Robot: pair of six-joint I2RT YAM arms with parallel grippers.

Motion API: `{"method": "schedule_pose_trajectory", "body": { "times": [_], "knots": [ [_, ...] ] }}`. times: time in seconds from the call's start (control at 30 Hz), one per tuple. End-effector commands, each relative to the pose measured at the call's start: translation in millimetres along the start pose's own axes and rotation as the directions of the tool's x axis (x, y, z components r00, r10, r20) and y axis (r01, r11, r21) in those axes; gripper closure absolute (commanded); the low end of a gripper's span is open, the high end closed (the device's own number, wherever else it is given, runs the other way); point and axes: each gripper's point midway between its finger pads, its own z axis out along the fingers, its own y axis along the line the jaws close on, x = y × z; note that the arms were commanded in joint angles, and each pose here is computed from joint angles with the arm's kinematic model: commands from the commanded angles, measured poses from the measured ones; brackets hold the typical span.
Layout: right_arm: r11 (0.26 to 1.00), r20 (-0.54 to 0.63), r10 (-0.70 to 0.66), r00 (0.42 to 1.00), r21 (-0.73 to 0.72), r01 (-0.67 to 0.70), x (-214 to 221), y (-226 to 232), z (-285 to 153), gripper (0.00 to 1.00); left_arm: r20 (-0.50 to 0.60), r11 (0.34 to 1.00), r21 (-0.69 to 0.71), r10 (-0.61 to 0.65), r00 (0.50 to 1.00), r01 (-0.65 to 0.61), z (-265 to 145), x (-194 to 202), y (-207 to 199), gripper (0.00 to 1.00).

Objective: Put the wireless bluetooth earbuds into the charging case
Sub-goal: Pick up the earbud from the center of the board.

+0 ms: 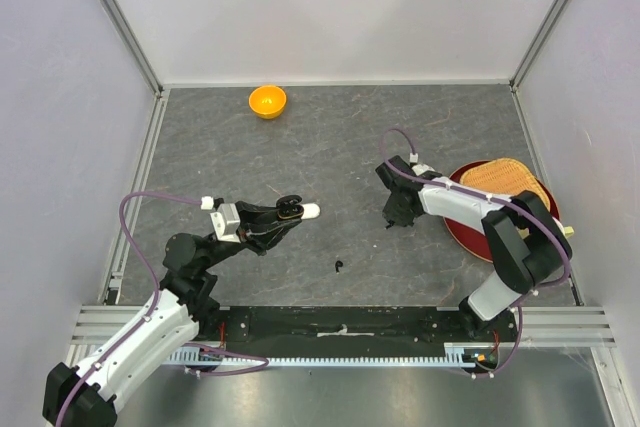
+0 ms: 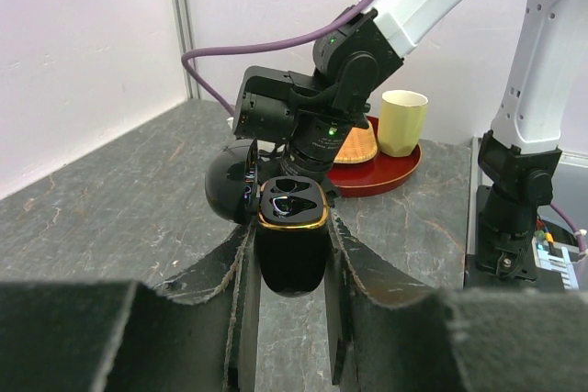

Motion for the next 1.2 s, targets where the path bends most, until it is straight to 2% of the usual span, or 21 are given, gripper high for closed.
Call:
{"method": "schedule_pose_trajectory", "body": {
  "times": [0.0,0.3,0.43,0.53,0.63,0.67,0.8,1.0,1.17],
  "knots": [
    [0.965,0.008,-0.256,0.967,-0.056,0.257,2.9,8.4,3.2,0.79,0.018,0.999,-0.024,0.044,0.999,-0.043,1.4,-6.0,5.6,0.98],
    [0.82,0.074,-0.561,0.824,-0.089,0.566,25.3,38.6,-7.1,0.76,0.02,0.998,-0.04,0.056,0.998,-0.055,1.0,-7.7,8.6,0.98],
    [0.782,0.068,-0.616,0.785,-0.069,0.619,33.4,38.5,-2.7,0.74,0.02,0.997,-0.048,0.062,0.998,-0.061,-0.8,-9.2,8.6,0.98],
    [0.773,0.066,-0.629,0.775,-0.058,0.632,34.0,36.7,-0.3,0.67,0.023,0.996,-0.056,0.071,0.997,-0.069,-2.6,-11.0,8.9,0.98],
    [0.777,0.076,-0.623,0.779,-0.062,0.627,32.6,39.0,-2.7,0.6,0.028,0.995,-0.063,0.077,0.997,-0.075,-3.5,-13.2,9.4,0.98],
    [0.782,0.083,-0.615,0.784,-0.066,0.62,31.3,40.4,-5.1,0.52,0.03,0.995,-0.063,0.078,0.997,-0.076,-3.5,-13.6,9.2,0.98],
    [0.799,0.109,-0.586,0.803,-0.089,0.595,26.4,48.6,-13.0,0.44,0.025,0.995,-0.063,0.074,0.997,-0.073,-2.9,-12.3,9.8,0.98],
    [0.859,0.102,-0.487,0.868,-0.125,0.497,28.3,57.8,-20.5,0.44,0.03,0.996,-0.058,0.076,0.997,-0.074,-2.7,-13.5,8.8,0.98],
    [0.925,0.061,-0.364,0.929,-0.087,0.369,33.0,51.1,-17.9,0.51,0.033,0.995,-0.065,0.075,0.997,-0.073,-3.7,-13.6,9.6,0.98]
  ]
}}
